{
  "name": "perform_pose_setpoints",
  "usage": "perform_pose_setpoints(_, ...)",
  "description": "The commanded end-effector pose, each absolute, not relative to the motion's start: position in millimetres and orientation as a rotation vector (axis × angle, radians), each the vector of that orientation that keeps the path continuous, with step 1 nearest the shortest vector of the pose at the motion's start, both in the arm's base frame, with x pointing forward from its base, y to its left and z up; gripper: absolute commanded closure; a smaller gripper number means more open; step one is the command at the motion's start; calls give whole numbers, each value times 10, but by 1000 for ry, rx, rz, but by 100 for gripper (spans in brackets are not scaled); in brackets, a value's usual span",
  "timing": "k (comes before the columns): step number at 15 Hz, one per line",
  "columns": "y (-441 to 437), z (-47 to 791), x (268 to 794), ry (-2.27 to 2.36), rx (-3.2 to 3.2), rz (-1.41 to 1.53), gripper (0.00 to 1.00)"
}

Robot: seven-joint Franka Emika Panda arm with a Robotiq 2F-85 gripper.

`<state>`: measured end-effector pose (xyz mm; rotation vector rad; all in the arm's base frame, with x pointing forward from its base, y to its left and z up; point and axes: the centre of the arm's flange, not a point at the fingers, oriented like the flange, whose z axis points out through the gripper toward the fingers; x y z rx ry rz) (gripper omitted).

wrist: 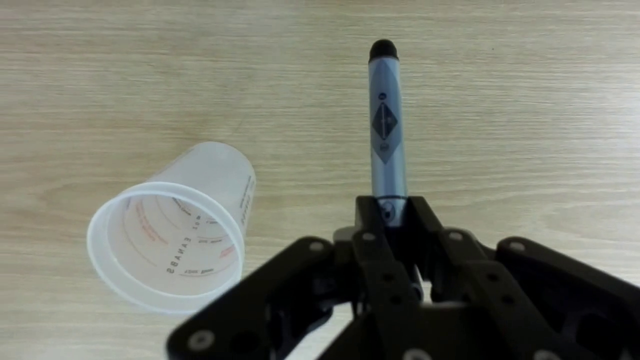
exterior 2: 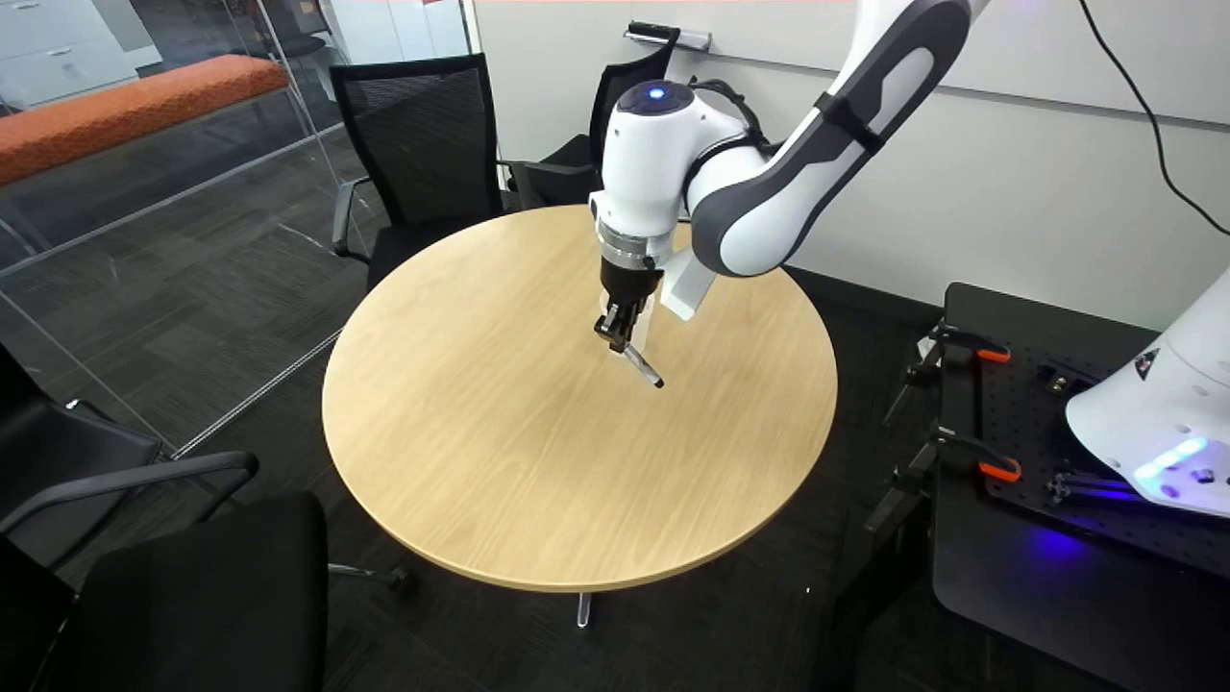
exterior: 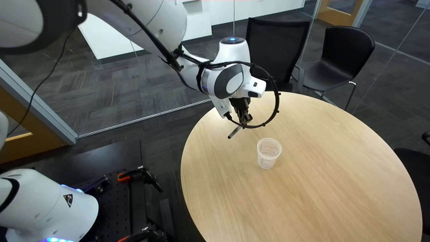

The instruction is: Remove the marker from the cup and put it on the table

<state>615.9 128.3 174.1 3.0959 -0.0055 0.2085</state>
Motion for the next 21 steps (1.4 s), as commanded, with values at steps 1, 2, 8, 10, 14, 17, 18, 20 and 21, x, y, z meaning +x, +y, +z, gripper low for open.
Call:
perform_pose_setpoints(1,1246,1589,6399,-21,3054,89,95)
perform_pose_setpoints(2,1231,1544,6422,-33,3046,59,95)
perform_pose_setpoints(8,1118,1148,6462,-6,3057,-106,95)
perform_pose_setpoints(10,1111,1004,6439,69,3065,-164,95)
perform_pose_setpoints(14,1091,758,6393,200,3044,-270,95)
perform_pose_setpoints(17,1099,629,6366,262,3016,-327,56)
perform_pose_setpoints(18,1107,611,6362,278,3008,-339,54)
perform_pose_setpoints(20,1119,597,6361,296,3002,-347,41)
perform_pose_setpoints(21,1126,598,6362,299,3001,-346,34)
